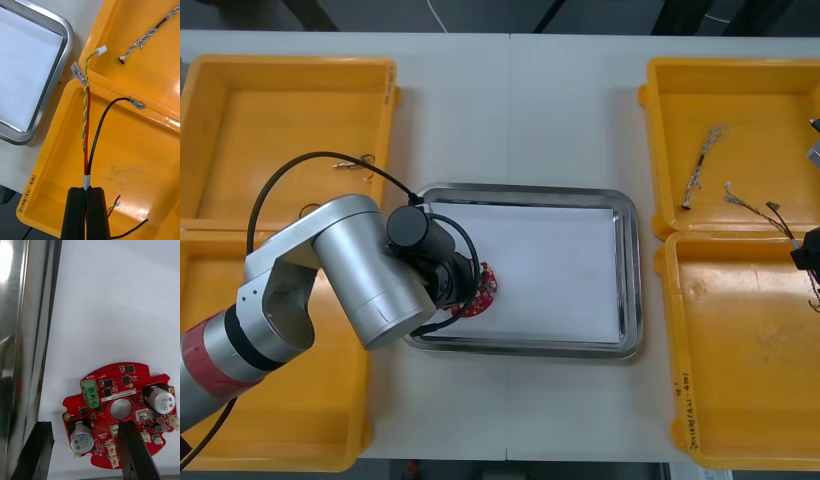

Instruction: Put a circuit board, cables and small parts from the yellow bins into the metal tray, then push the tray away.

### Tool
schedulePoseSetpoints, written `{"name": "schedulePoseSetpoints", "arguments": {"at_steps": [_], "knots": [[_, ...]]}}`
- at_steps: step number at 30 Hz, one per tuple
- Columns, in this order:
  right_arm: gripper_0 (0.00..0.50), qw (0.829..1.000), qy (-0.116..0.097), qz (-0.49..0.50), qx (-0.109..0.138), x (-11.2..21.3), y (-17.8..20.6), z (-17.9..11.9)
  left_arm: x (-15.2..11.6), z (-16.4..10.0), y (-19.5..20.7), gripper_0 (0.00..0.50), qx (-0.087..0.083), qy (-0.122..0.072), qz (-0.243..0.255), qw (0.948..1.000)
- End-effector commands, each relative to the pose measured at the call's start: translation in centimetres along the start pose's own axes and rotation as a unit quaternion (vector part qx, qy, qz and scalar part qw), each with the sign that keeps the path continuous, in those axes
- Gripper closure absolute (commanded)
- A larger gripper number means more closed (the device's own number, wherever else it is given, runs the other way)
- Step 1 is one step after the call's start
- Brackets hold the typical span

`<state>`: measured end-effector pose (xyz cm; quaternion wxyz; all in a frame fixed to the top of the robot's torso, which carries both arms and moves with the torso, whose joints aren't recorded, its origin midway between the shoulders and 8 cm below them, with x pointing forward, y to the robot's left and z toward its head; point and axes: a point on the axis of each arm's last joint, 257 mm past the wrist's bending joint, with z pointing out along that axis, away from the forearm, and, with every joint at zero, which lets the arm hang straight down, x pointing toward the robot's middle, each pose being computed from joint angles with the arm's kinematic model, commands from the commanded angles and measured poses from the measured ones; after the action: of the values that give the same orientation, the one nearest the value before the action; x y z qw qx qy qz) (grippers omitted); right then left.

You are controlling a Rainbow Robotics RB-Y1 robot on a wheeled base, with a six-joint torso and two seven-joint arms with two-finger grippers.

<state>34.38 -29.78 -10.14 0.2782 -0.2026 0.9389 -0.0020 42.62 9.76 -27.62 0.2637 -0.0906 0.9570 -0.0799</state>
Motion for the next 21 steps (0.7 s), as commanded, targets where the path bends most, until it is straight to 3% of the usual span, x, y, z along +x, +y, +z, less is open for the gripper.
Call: {"name": "schedulePoseSetpoints", "arguments": {"at_steps": [1, 10, 15, 21], "knots": [[0.500, 0.999, 0.000, -0.048, 0.026, -0.5, -0.6, -0.9, -2.1, -3.3, -2.0, 0.000, 0.030, -0.014, -0.037, 0.9988], [0.500, 0.998, 0.000, -0.056, 0.028, -0.5, -0.7, -0.9, -4.6, -8.4, -0.2, 0.000, 0.023, -0.017, -0.043, 0.9987], [0.500, 0.998, 0.000, -0.059, 0.031, -0.5, -0.8, -1.0, -7.2, -11.4, 1.4, 0.000, 0.015, -0.013, -0.052, 0.9985], [0.500, 0.998, 0.000, -0.063, 0.028, -0.6, -0.7, -1.0, -10.4, -14.3, 4.1, 0.000, 0.002, -0.021, -0.069, 0.9974]]}}
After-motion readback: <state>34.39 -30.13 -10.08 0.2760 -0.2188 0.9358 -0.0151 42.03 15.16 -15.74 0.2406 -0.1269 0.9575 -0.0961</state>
